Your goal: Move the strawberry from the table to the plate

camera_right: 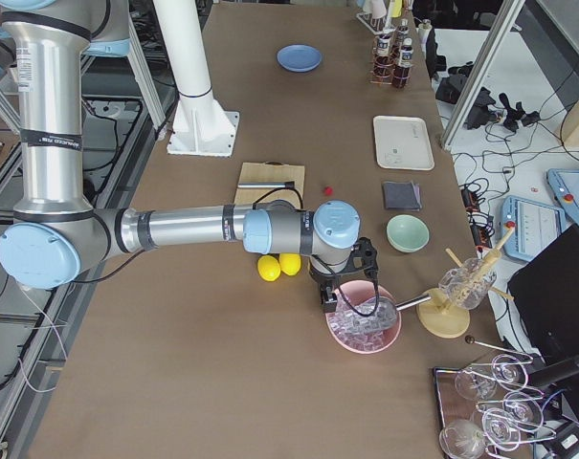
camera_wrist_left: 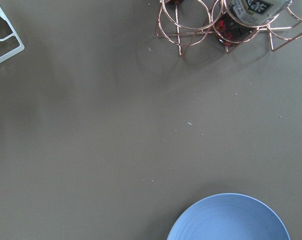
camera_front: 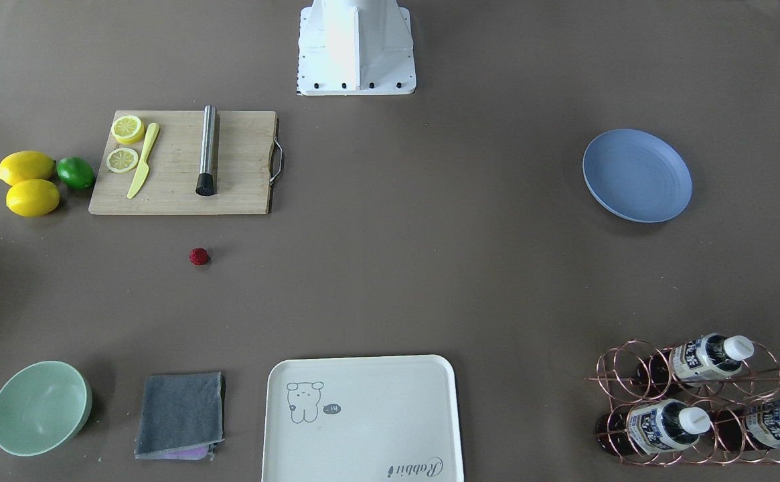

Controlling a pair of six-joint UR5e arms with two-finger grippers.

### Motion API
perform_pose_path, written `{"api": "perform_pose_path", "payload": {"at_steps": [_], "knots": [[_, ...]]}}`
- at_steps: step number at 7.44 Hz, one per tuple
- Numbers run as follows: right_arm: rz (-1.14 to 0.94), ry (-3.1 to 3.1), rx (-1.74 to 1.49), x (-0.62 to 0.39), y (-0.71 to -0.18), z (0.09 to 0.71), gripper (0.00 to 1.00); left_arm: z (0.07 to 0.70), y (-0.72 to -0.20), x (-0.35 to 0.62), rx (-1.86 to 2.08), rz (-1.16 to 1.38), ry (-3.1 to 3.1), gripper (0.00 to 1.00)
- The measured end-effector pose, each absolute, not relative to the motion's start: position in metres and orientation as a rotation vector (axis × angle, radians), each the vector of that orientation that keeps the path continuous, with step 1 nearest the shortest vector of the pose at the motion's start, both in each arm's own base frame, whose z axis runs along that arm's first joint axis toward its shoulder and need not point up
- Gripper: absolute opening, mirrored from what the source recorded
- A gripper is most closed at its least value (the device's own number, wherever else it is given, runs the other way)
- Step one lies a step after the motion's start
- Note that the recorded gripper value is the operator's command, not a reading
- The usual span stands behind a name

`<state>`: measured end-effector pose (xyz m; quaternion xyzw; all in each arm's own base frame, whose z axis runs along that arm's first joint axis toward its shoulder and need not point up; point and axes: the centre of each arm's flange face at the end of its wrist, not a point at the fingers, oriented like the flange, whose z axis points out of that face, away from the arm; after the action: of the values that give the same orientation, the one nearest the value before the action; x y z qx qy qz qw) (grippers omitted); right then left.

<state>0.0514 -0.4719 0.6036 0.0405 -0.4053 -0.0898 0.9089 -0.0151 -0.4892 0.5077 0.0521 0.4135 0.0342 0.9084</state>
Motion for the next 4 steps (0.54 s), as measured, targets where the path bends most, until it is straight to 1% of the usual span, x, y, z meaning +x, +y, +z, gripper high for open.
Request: {"api": "perform_pose_path", "payload": {"at_steps": [2,4], "knots": [[-0.185,-0.828,0.096,0.054,-0.472,0.599,1.0,0.538,-0.467,-0.018,0.058,0.052,0.846,0.98],[-0.182,-0.823,0.098,0.056,-0.47,0.599,1.0,0.585,-0.438,-0.027,0.022,0.072,0.834,0.98]]}}
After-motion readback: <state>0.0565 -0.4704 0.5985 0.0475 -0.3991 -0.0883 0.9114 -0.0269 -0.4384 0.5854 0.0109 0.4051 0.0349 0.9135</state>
